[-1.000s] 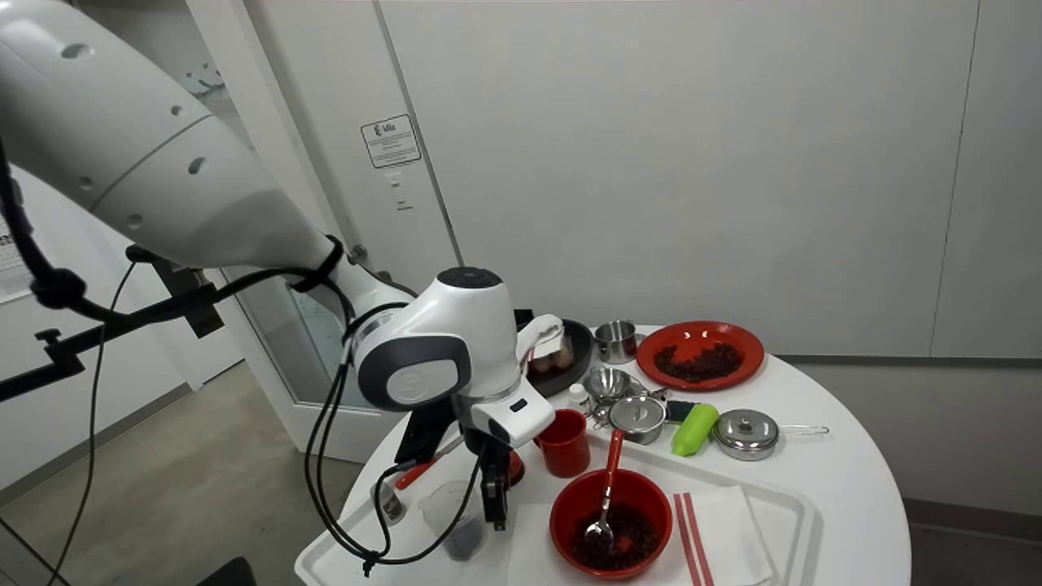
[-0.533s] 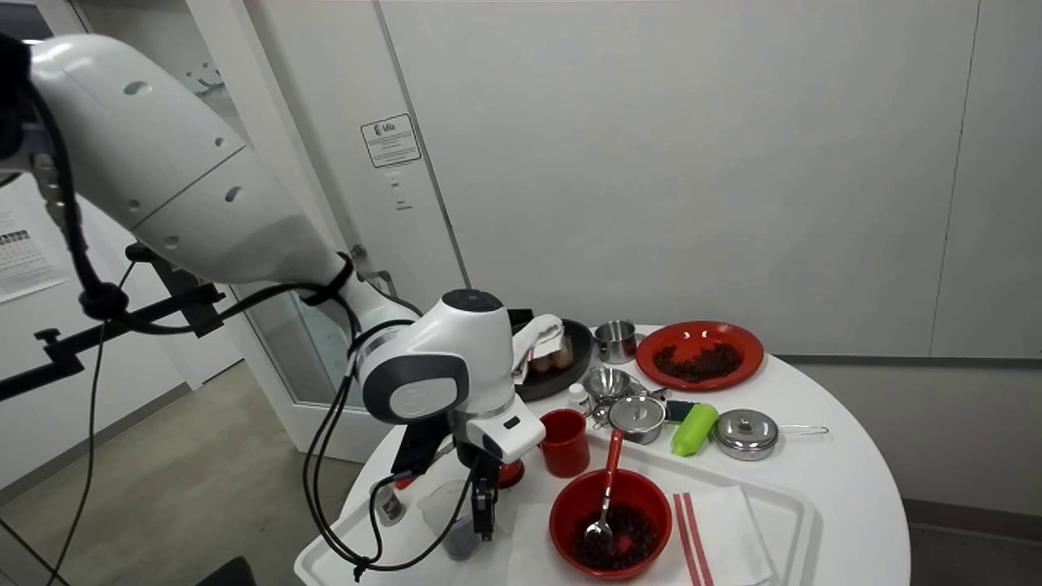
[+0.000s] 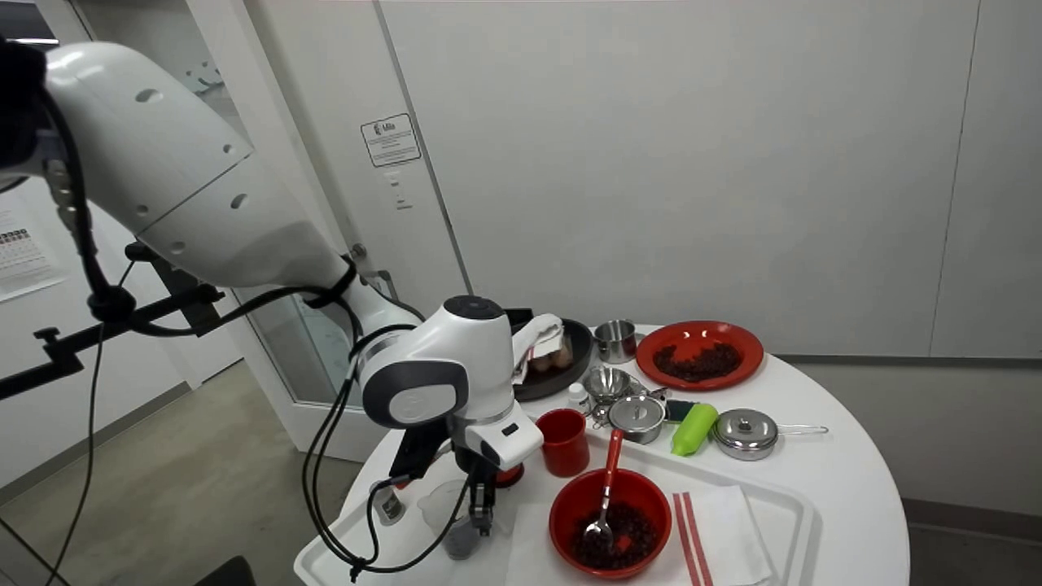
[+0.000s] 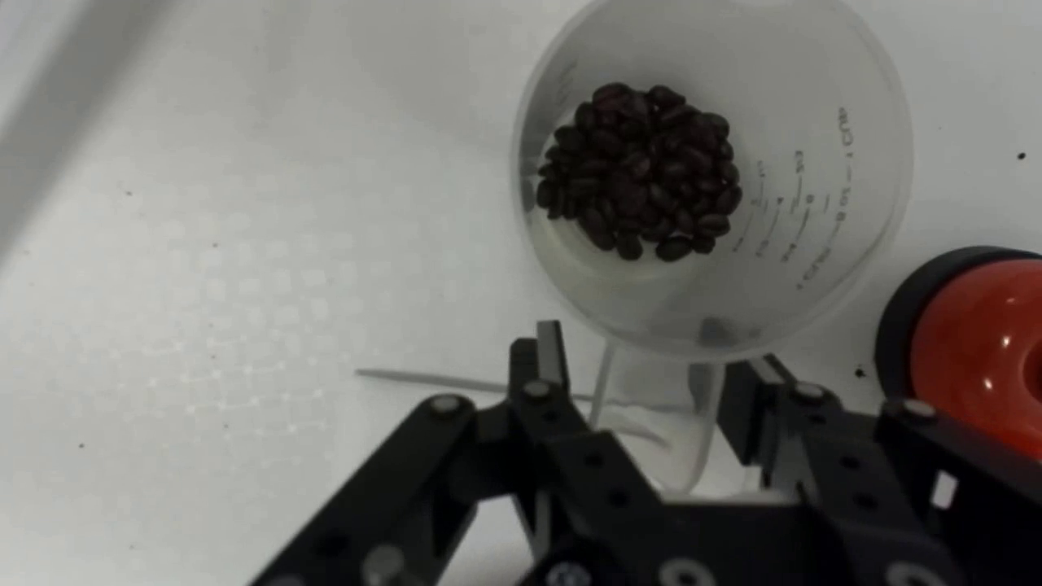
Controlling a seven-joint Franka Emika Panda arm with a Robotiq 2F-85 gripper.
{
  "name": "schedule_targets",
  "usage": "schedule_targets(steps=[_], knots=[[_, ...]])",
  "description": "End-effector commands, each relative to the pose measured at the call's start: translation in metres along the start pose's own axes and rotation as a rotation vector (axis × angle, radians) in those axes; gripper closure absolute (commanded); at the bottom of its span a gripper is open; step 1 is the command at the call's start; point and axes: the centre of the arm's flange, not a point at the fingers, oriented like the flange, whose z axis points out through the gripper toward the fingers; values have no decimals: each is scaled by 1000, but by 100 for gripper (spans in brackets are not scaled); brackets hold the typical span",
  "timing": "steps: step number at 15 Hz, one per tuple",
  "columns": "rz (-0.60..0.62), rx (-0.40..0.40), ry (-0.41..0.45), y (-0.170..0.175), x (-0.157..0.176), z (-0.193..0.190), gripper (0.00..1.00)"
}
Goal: Pour the contents of the cup into the bowl
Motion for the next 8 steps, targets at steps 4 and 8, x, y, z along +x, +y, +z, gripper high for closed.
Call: schedule_targets(steps=[4,8], knots=[[-4,17,-5,2,3,0,100],[-3,16,-3,3,4,-1,98]])
